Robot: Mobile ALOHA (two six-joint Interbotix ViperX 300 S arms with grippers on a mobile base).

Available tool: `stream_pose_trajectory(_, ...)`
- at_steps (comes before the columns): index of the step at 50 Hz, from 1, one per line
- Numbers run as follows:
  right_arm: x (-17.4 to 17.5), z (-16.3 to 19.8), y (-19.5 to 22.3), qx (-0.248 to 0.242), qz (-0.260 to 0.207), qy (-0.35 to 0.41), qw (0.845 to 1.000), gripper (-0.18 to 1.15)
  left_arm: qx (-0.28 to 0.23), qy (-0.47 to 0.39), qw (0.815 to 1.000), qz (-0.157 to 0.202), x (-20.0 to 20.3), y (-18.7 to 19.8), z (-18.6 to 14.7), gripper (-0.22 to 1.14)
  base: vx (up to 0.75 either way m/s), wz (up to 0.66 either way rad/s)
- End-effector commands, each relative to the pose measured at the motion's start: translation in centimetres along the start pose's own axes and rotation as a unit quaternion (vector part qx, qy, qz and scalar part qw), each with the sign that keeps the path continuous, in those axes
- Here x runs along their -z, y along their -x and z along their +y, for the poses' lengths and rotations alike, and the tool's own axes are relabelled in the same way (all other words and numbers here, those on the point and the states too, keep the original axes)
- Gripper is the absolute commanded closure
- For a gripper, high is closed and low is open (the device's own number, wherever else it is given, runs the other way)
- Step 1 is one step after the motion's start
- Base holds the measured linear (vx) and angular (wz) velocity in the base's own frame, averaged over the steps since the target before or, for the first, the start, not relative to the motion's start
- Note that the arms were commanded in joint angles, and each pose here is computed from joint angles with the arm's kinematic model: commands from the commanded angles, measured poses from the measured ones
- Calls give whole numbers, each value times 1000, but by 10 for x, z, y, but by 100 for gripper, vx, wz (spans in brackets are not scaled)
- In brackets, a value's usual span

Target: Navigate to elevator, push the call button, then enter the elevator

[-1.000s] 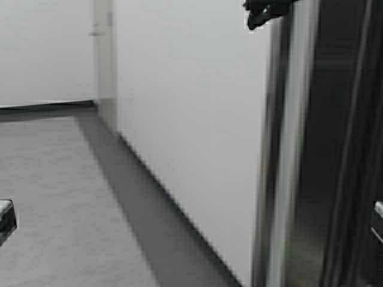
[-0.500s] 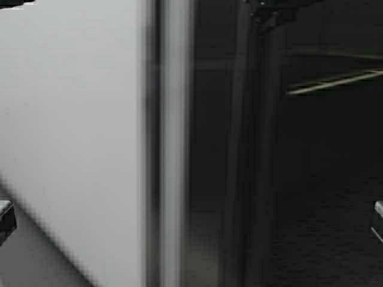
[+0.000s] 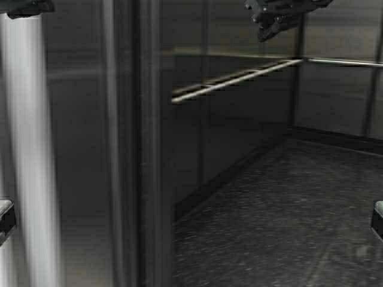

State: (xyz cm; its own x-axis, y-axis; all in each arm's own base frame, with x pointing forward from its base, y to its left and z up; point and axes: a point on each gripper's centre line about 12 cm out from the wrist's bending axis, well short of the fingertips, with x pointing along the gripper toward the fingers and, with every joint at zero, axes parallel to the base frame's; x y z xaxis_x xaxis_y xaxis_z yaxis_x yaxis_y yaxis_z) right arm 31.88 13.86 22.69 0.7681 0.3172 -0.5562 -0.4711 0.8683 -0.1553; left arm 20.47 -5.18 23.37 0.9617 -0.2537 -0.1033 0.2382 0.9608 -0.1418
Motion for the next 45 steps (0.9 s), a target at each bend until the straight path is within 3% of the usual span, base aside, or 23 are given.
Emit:
stream_pose_trajectory(1, -16, -4, 4, 5, -25, -3, 1000, 91, 3, -5, 1000, -14, -9, -1, -2, 89, 36, -46)
stream_pose_trajectory(26, -18, -3, -3, 2, -32, -4, 999, 91, 4, -13, 1000, -26, -15, 1, -2, 89, 40, -45)
stream_pose_trajectory(45, -20, 18, -7, -23, -39, 12, 999, 91, 5, -34, 999, -36, -17, 6, -3, 89, 45, -44)
